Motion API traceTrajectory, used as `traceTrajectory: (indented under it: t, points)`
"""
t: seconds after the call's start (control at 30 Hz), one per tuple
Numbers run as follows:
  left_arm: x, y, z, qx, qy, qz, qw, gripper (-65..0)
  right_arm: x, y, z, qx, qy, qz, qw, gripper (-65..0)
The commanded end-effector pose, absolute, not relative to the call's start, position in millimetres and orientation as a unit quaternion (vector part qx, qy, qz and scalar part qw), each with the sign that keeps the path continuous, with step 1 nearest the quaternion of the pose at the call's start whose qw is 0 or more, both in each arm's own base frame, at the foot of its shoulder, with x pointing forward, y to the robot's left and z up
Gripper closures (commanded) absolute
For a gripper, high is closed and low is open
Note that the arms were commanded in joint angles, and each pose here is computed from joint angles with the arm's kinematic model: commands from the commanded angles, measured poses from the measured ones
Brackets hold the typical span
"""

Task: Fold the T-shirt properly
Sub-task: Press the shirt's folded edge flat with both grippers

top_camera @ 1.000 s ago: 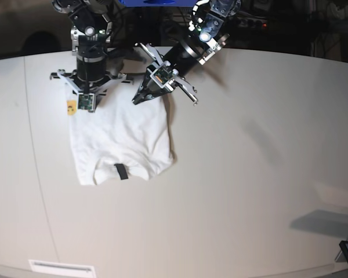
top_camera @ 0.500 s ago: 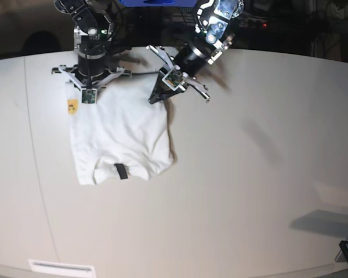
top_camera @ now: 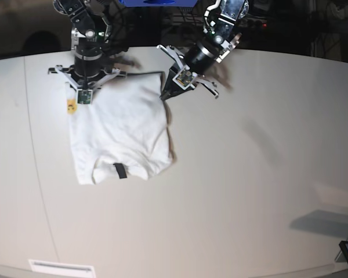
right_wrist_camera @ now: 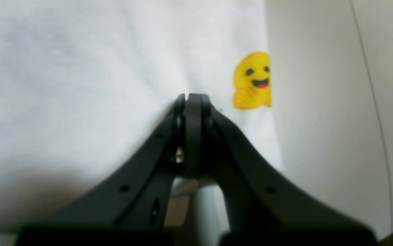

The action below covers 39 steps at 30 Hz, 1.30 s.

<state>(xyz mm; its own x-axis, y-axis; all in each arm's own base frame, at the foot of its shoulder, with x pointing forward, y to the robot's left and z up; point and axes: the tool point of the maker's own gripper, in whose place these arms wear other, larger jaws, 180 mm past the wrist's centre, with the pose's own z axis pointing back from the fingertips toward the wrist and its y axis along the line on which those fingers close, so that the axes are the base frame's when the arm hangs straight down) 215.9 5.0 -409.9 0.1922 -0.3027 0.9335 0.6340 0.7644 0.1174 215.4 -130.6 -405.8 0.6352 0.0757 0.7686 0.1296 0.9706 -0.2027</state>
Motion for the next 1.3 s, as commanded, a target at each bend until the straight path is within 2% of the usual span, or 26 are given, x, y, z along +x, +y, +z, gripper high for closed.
traceTrajectory:
  t: [0.0,0.33,0.47,0.67,0.8,1.0,1.27]
  points:
    - [218.3,5.5,-406.1,-0.146,-0.561,-0.308,0.755,0.0,216.9,-141.2,-400.0,-0.135,-0.435,-0.028,0.890,0.0]
    - [219.0,4.2,-403.7,-0.147,-0.563,-0.307,0.753,0.0,211.7,-156.3,-401.1,-0.151,-0.428,-0.044,0.890,0.0]
    - [220.5,1.3,-385.1,-0.147,-0.582,-0.305,0.739,0.0,210.2,-145.5,-401.3,-0.139,-0.428,-0.043,0.892,0.0]
    - [218.5,-10.5,-327.4,-0.154,-0.635,-0.299,0.696,0.0,206.3,-123.3,-404.0,-0.116,-0.424,-0.034,0.897,0.0]
    - [215.2,-26.4,-315.0,-0.173,-0.644,-0.298,0.683,0.0,204.4,-112.1,-404.9,-0.104,-0.423,-0.024,0.900,0.0]
    - [213.5,-48.7,-340.6,-0.188,-0.603,-0.310,0.710,0.0,204.4,-105.2,-404.8,-0.096,-0.422,-0.033,0.901,0.0]
    - [215.4,-51.9,-368.6,-0.190,-0.577,-0.305,0.734,0.0,202.5,-105.2,-405.7,-0.096,-0.420,-0.033,0.902,0.0]
